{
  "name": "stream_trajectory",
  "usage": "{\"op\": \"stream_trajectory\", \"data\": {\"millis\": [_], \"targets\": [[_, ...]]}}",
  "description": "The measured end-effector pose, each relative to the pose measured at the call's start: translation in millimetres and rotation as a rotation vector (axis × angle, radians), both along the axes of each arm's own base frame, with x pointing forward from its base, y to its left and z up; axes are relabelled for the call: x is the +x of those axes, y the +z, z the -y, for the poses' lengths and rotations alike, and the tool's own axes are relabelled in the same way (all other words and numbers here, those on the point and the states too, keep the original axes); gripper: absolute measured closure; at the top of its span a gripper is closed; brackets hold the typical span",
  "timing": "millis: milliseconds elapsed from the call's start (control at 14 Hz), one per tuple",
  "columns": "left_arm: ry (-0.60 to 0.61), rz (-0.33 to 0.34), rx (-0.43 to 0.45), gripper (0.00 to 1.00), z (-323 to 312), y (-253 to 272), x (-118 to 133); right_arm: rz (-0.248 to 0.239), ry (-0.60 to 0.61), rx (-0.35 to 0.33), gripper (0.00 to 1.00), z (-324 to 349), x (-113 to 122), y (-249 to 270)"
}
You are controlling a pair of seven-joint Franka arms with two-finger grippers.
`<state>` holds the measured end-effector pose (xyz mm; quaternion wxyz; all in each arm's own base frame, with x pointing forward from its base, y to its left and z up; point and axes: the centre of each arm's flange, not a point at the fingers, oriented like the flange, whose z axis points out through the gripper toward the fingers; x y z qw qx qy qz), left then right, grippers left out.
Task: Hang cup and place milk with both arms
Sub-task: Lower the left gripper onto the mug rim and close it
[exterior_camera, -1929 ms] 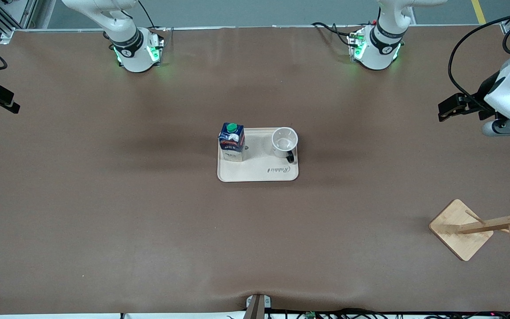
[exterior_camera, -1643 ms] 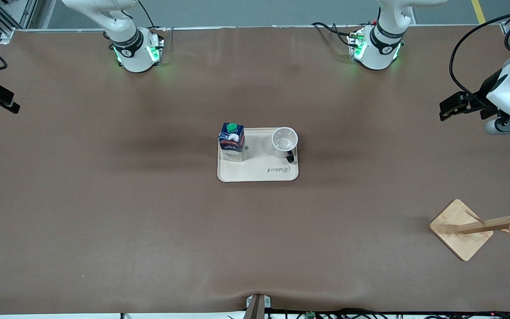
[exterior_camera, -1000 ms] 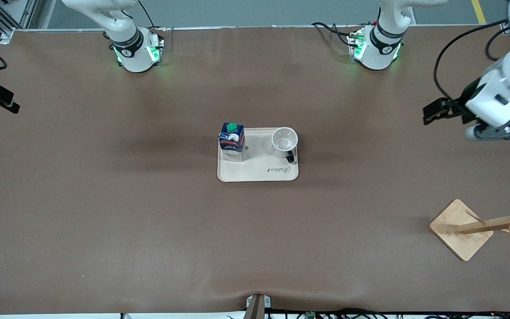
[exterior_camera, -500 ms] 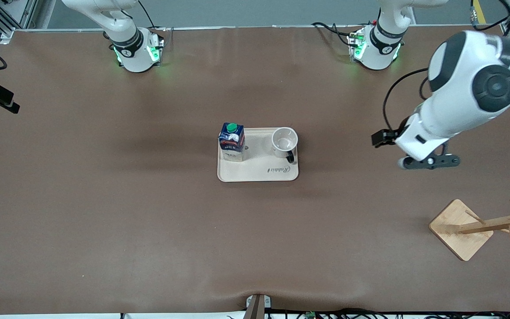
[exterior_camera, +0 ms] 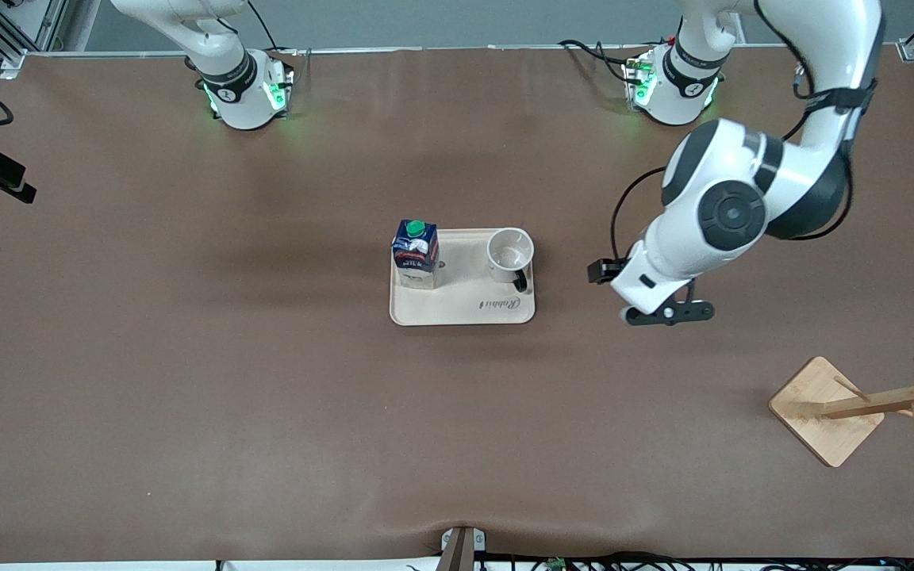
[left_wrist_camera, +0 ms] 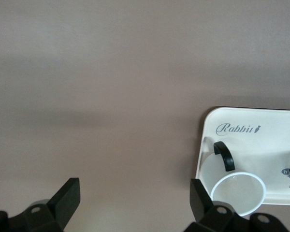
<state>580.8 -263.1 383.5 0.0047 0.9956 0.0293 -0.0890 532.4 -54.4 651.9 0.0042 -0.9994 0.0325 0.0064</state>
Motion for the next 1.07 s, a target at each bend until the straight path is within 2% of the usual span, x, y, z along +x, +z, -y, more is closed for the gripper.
{"op": "stream_trajectory", "data": {"millis": [214,571,929,1071], "targets": [[0.032,-0.021,0.015,0.00,26.8,-32.7,-11.0,0.000,0.000,0.000,0.00,0.1,0.0,-0.1],[0.083,-0.053,0.057,0.00,66.2,-68.6,-45.9,0.000,0.000,0.000,0.00,0.1,0.0,-0.1],[0.134,-0.023,0.058,0.00,94.4,-99.3,-76.6,-0.005,0.004,0.000,0.00,-1.9,0.2,-1.3],[0.128,-0.027,0.064,0.04,107.1,-109.7,-88.9,-0.011,0.005,0.000,0.00,-2.5,1.2,-3.7]]}}
